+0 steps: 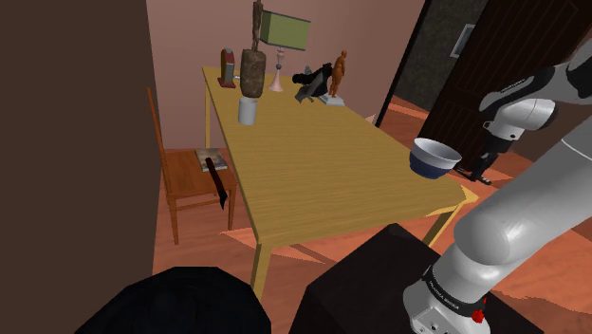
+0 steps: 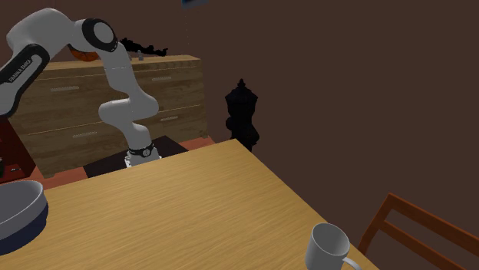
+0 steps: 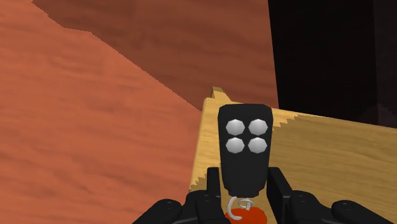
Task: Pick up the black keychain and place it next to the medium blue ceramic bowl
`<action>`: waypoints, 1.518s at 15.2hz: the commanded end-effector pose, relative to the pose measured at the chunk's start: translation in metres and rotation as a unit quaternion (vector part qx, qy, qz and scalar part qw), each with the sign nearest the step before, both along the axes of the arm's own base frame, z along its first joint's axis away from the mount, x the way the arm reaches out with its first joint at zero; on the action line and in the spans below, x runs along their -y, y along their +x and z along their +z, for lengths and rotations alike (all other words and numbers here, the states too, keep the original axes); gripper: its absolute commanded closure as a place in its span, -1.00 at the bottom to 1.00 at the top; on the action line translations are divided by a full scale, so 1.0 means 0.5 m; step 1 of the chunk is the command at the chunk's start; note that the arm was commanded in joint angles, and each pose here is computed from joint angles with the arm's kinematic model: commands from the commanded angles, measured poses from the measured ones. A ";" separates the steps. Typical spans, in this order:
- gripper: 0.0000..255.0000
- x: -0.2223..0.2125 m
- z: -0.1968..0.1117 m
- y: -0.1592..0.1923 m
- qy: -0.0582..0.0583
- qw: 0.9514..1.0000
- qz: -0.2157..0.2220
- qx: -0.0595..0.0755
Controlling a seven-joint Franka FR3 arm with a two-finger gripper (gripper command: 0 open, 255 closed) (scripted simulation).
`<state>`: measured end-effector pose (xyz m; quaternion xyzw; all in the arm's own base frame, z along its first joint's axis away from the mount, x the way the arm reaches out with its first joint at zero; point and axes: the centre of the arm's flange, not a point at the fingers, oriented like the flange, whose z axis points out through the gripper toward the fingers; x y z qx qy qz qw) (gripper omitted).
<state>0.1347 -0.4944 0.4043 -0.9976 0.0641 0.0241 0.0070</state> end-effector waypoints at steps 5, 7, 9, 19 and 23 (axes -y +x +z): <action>1.00 0.001 -0.062 0.000 0.000 1.000 0.000 0.000; 1.00 0.001 -0.083 0.000 0.000 1.000 0.000 0.000; 1.00 0.001 -0.104 0.000 0.000 1.000 0.000 0.000; -1.00 0.001 -0.106 0.000 0.000 1.000 0.000 0.000; -1.00 0.001 -0.106 0.000 0.000 1.000 0.000 0.000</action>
